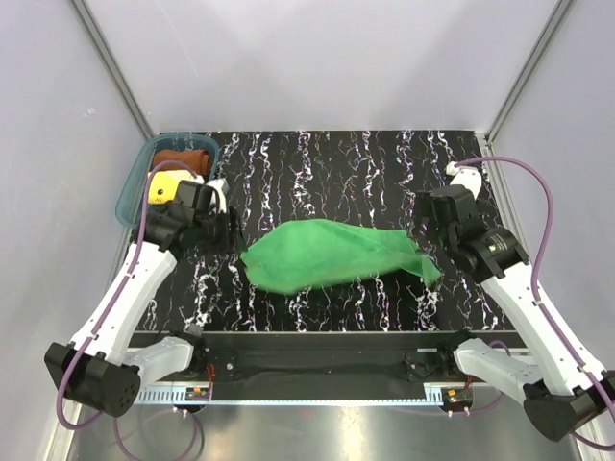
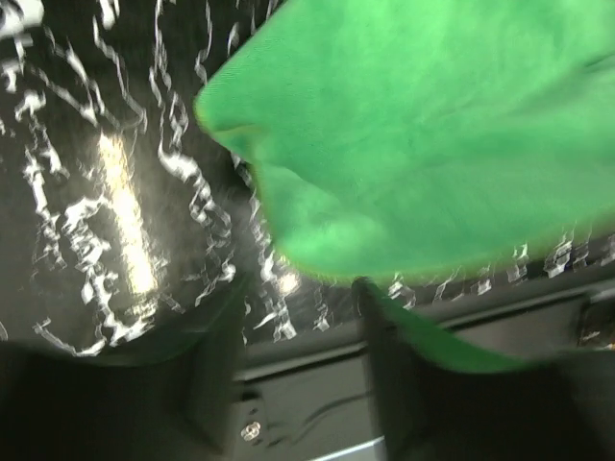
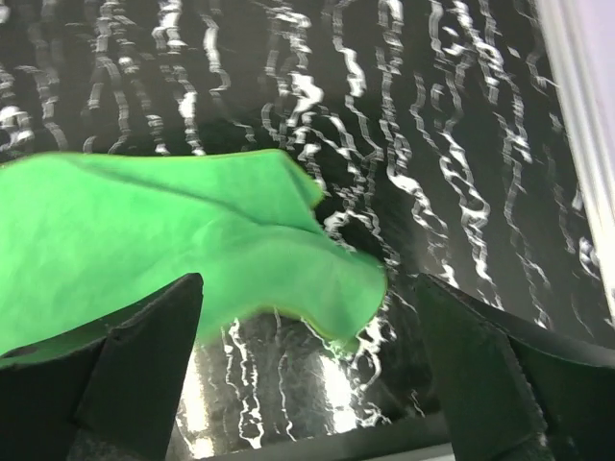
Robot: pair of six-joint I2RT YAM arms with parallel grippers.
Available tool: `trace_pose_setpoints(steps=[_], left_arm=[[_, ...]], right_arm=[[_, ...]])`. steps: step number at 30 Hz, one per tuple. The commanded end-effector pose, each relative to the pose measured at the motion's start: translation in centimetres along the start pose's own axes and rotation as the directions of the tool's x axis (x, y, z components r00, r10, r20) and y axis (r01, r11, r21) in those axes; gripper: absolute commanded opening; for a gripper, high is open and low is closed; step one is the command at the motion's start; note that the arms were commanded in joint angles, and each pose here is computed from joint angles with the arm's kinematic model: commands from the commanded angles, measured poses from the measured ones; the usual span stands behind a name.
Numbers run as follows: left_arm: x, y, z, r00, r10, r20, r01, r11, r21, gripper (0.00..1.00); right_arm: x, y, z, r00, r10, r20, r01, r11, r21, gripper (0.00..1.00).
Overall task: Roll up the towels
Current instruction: Flatten the towel
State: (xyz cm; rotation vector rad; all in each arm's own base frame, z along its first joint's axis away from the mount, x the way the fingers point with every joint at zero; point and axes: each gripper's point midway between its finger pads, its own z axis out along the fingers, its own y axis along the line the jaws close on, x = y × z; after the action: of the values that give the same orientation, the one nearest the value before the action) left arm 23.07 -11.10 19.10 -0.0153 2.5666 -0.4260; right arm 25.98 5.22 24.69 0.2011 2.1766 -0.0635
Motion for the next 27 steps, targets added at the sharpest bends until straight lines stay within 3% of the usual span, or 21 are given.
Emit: trace_pose_setpoints(steps=[1,2,3,8,12,17,20,22,27], left_arm=[[0.3,0.3,-1.0,0.998,0.058,0.028,-0.058,0.998,-0.017,0.84],[0.6,0.2,-1.3,0.998,0.06,0.03,-0.06,0.998,-0.004,0.95],[0.6,0.0,-1.7,0.997,0.061,0.046,-0.061,0.998,0.006,0.99],[-0.4,0.9,-1.8,0.993,0.02,0.12,-0.014,0.999,-0.05,0.99],[-1.5,1.1,1.0,0.984,-0.104,0.147,0.112,0.993,-0.047,0.99],[-1.7,2.9,5.6,0.933,-0.323,0.159,0.326,0.945,0.012,0.88],[-2.9,4.1,8.1,0.919,-0.346,0.192,0.355,0.935,-0.017,0.81],[-2.4,5.4,10.3,0.919,-0.363,0.155,0.378,0.923,-0.08,0.75],[-1.7,6.6,14.3,0.906,-0.408,0.113,0.419,0.901,-0.109,0.74]], right_arm=[[-1.4,-2.0,-0.8,0.996,0.09,0.025,-0.093,0.986,0.141,1.0],[-1.4,-1.7,-0.8,0.995,0.1,0.022,-0.102,0.987,0.127,1.0],[-1.0,-1.2,-0.7,0.994,0.111,0.013,-0.112,0.989,0.101,1.0],[-1.7,0.2,-1.3,0.975,0.202,0.093,-0.199,0.979,-0.036,1.0],[-0.4,4.5,0.2,0.978,0.207,-0.04,-0.211,0.962,-0.173,1.0],[1.4,6.2,2.7,0.978,0.173,-0.12,-0.193,0.965,-0.179,1.0],[1.7,6.3,3.9,0.98,0.152,-0.127,-0.171,0.974,-0.15,1.0],[1.7,6.6,4.5,0.98,0.141,-0.14,-0.16,0.978,-0.137,1.0],[1.9,6.4,5.4,0.982,0.126,-0.139,-0.142,0.984,-0.11,1.0]])
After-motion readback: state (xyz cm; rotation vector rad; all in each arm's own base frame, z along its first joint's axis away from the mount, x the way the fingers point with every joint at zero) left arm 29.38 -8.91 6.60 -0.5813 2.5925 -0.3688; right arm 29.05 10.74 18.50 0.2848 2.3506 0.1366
